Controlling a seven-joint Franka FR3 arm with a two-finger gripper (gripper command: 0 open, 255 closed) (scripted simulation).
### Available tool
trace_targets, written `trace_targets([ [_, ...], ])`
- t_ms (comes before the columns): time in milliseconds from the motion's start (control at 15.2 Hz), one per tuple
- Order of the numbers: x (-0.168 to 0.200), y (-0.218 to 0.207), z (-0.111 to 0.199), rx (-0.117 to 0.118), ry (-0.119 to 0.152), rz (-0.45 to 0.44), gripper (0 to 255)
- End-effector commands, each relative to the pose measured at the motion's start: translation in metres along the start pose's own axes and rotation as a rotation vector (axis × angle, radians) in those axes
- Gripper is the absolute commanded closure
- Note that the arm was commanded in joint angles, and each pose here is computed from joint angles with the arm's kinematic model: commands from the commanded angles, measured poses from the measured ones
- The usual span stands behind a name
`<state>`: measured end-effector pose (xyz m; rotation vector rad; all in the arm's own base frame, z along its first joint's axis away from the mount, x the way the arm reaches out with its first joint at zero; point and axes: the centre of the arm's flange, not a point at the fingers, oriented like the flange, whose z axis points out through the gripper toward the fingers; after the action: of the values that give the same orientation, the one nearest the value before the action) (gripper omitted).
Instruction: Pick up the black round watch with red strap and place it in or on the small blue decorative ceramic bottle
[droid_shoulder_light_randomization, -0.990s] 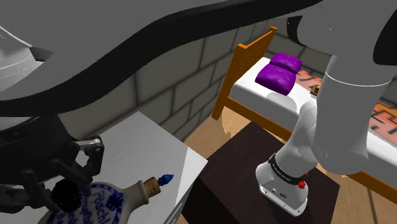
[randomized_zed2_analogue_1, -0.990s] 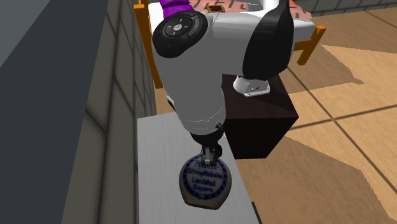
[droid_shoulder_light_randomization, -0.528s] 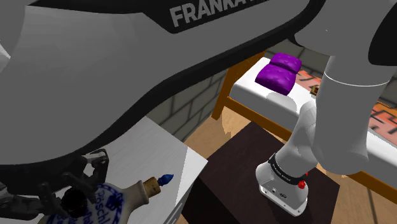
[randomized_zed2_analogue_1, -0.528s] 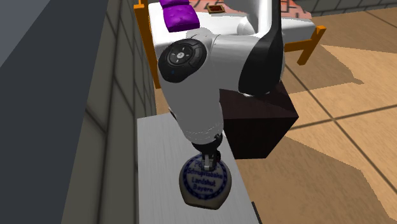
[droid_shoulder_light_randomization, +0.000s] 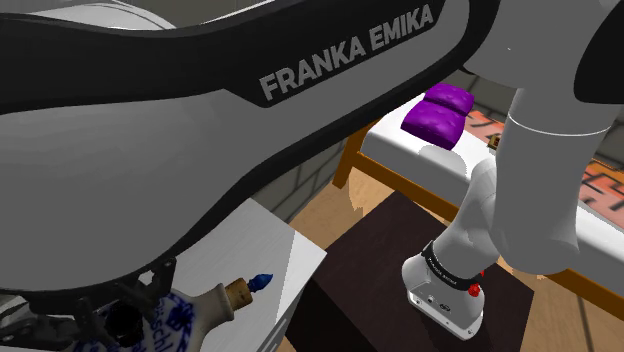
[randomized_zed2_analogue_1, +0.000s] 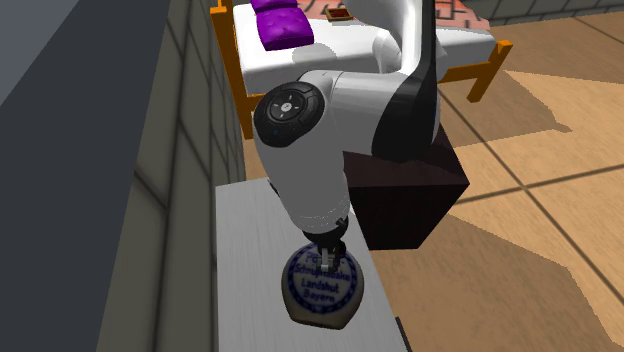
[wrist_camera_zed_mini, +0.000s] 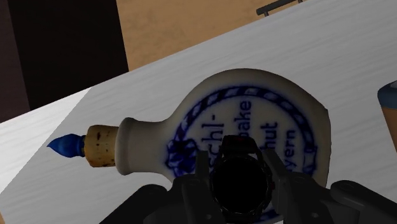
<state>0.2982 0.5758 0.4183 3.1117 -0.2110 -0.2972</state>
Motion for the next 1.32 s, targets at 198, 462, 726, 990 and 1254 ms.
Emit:
trace_targets([
  [198, 0.0, 0.0, 0.0, 0.0, 0.0, 0.0, 0],
  [462, 0.0, 0.0, 0.0, 0.0, 0.0, 0.0, 0],
  [726, 0.0, 0.0, -0.05, 0.0, 0.0, 0.0, 0],
  [990, 0.0, 0.0, -0.05, 0.0, 0.0, 0.0, 0],
  [1254, 0.0, 0.0, -0.05, 0.0, 0.0, 0.0, 0],
])
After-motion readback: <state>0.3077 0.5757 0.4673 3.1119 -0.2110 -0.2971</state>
